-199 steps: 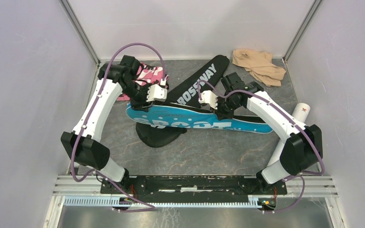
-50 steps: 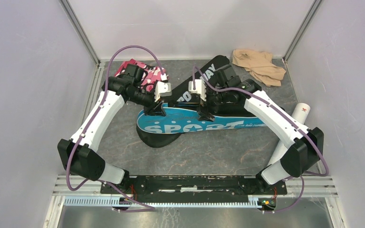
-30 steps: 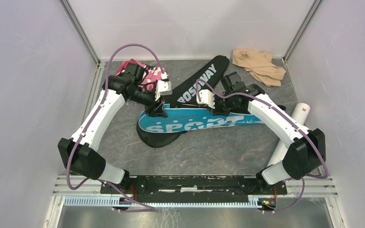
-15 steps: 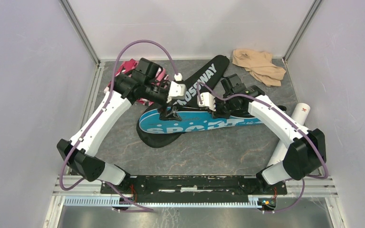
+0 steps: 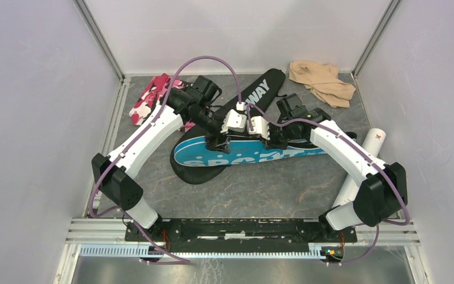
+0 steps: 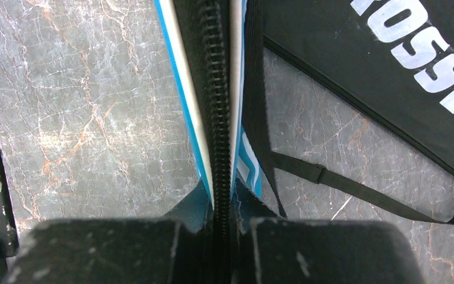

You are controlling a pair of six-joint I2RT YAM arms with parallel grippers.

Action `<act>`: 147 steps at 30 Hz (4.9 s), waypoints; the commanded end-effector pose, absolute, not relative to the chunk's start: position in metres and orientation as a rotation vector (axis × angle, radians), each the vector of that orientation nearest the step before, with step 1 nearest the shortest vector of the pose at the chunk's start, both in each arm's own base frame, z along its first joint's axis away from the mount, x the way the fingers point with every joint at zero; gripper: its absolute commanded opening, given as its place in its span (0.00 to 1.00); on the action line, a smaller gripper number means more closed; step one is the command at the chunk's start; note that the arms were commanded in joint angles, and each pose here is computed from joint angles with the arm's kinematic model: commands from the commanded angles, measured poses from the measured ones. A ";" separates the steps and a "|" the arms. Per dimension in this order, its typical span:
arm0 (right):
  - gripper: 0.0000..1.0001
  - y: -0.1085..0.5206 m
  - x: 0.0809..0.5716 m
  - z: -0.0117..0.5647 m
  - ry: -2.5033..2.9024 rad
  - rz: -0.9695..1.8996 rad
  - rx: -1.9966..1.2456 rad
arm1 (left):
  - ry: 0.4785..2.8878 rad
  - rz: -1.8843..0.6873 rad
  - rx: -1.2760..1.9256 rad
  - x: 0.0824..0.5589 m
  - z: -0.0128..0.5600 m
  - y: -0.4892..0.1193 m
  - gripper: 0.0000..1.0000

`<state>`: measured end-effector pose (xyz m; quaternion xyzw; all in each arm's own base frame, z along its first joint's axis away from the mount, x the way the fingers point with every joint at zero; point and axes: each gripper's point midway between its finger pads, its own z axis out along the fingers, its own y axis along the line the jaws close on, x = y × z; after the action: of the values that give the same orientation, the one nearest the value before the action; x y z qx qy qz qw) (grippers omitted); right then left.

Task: Pack up the badminton gear
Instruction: Adjust the racket bag at the center of the board, then zip the racket bag at the center of the board.

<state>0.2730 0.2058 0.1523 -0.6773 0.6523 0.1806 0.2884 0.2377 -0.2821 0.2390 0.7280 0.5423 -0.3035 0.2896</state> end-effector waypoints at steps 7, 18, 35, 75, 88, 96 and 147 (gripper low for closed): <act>0.00 0.198 0.273 0.158 1.743 0.479 -1.768 | 1.445 -0.715 2.071 0.231 0.235 -0.257 0.56; 0.00 0.194 0.272 0.157 1.759 0.477 -1.764 | 1.513 -0.670 2.042 0.238 0.238 -0.226 0.41; 0.00 0.191 0.271 0.160 1.765 0.463 -1.761 | 1.581 -0.663 2.011 0.241 0.229 -0.203 0.40; 0.62 0.245 0.290 0.231 1.653 0.690 -1.528 | 1.502 -0.877 1.607 0.241 0.249 -0.227 0.02; 0.66 0.346 0.268 0.311 1.349 0.963 -1.439 | 1.478 -0.955 1.497 0.240 0.253 -0.238 0.02; 0.56 0.378 0.257 0.304 1.349 1.033 -1.498 | 1.488 -0.987 1.480 0.238 0.253 -0.240 0.02; 0.01 0.335 0.266 0.272 1.405 1.118 -1.465 | 1.564 -1.016 1.420 0.243 0.251 -0.233 0.02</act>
<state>0.2573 0.3557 0.2764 -0.5984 0.5310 0.4420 0.4058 0.2464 -0.2408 0.2513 0.5839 0.5909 -0.3830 0.4040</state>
